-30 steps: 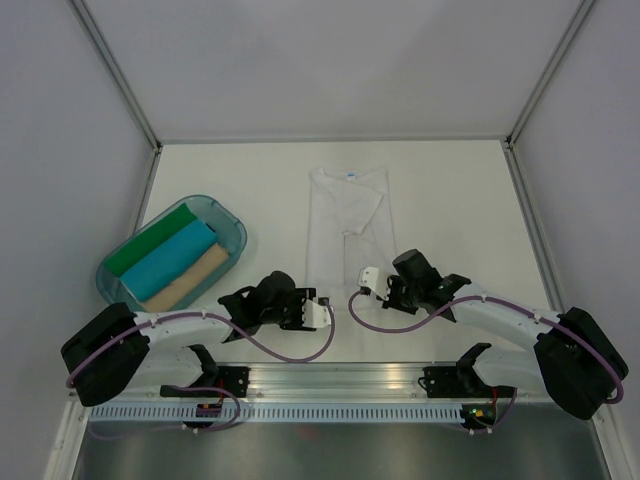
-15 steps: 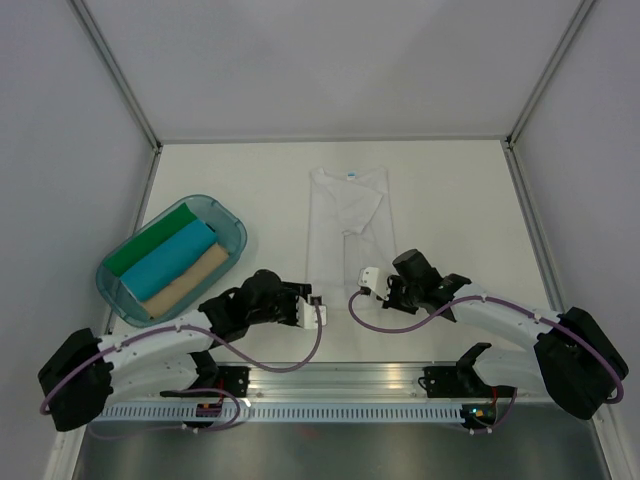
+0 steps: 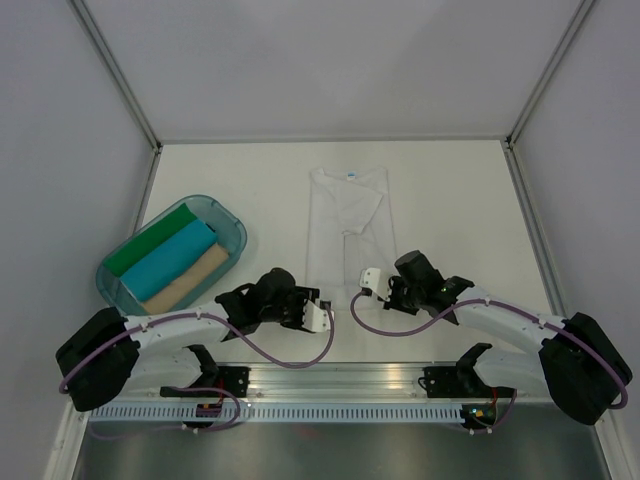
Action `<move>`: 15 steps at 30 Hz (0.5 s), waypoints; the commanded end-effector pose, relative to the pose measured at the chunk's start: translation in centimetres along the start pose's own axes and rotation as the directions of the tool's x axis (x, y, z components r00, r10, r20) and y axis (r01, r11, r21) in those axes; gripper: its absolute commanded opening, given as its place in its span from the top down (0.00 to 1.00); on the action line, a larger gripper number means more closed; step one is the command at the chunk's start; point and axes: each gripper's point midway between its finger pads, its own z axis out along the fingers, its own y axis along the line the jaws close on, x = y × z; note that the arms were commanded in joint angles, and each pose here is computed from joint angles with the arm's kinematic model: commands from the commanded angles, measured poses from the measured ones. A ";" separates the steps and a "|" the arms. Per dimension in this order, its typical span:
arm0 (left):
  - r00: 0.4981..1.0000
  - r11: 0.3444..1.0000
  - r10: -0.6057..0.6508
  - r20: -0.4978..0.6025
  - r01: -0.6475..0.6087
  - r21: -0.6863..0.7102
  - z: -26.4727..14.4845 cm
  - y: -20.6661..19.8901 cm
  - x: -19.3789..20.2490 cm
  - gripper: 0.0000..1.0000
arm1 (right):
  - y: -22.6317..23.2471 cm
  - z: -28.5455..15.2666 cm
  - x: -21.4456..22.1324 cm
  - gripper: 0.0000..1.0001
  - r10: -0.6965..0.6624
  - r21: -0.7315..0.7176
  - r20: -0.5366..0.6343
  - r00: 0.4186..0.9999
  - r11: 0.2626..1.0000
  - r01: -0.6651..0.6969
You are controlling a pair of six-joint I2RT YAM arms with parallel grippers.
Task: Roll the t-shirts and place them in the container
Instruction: Roll the tshirt
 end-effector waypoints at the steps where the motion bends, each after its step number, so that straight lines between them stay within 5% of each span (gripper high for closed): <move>1: 0.998 0.998 0.056 0.030 -0.055 -0.041 0.0 1.7 -1.4 0.42 | -0.2 -0.2 -0.9 1.00 -0.016 0.008 0.041 0.999 1.000 0.016; 15: 0.996 1.000 0.007 -0.088 -0.005 0.021 1.7 -0.1 1.8 0.46 | 0.2 -0.3 -0.9 1.00 -0.011 -0.005 0.045 0.999 1.000 0.011</move>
